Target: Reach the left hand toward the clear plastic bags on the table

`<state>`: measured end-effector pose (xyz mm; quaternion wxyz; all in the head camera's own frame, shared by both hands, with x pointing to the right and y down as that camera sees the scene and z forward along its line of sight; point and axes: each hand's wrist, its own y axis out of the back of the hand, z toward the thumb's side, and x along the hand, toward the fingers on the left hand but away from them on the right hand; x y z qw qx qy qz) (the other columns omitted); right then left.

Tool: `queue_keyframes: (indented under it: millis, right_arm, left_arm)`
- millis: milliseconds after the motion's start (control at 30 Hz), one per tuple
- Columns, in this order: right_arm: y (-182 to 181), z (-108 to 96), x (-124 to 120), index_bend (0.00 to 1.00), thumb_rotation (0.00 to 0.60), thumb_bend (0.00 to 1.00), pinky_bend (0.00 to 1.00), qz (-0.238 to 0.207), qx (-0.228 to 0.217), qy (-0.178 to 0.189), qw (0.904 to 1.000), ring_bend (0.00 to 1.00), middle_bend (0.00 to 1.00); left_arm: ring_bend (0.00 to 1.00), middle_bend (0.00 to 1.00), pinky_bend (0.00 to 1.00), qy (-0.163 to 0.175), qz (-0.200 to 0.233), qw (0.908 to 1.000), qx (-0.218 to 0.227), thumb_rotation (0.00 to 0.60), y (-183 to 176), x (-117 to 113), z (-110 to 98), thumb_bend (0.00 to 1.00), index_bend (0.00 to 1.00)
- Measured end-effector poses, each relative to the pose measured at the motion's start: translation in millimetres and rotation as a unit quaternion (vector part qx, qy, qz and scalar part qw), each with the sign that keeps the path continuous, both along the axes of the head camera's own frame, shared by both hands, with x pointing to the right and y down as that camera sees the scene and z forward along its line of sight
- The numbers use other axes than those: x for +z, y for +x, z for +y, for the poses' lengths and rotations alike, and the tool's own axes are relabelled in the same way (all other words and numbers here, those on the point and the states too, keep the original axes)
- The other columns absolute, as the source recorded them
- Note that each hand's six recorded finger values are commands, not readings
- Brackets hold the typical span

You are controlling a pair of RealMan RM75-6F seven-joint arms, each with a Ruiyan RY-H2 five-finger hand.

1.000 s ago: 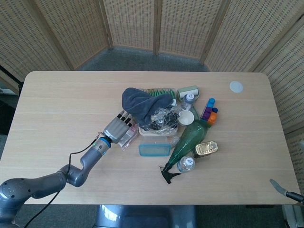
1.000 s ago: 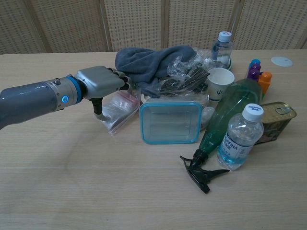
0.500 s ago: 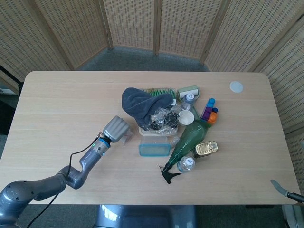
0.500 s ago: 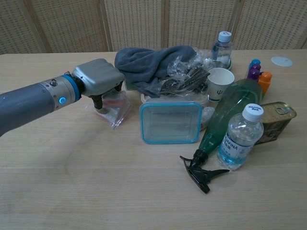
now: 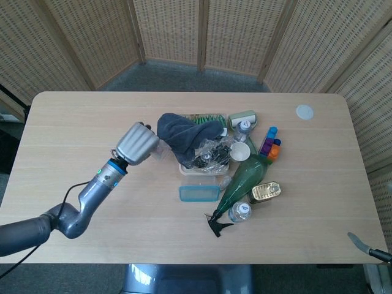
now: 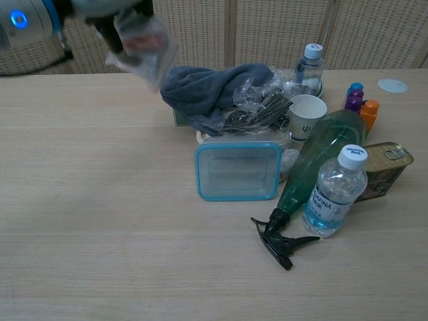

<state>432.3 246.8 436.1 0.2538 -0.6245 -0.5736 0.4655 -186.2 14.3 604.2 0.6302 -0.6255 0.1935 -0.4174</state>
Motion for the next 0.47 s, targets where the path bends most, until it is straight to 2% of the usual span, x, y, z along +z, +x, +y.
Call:
queue_keyframes:
  millis: [200,300,467]
  right_arm:
    - [-2,1,-1,0.00,0.508,0.00,0.00,0.001,-0.003,0.002,1.0000,0.00,0.00]
    - [-3,1,-1,0.00,0.506,0.00,0.00,0.000,-0.003,0.000,1.0000,0.00,0.00]
    - [-3,2,-2,0.00,0.507,0.00,0.00,-0.004,-0.006,0.002,1.0000,0.00,0.00]
  left_arm:
    - [0.65,0.82,0.72,0.095,0.013,0.9953,-0.012,0.600,3,-97,-52,0.00,0.91]
    - [0.65,0.82,0.72,0.123,0.024,0.9920,-0.018,0.600,7,-133,-66,0.00,0.91]
    - [0.66,0.82,0.72,0.139,0.031,0.9897,-0.018,0.600,13,-157,-71,0.00,0.91]
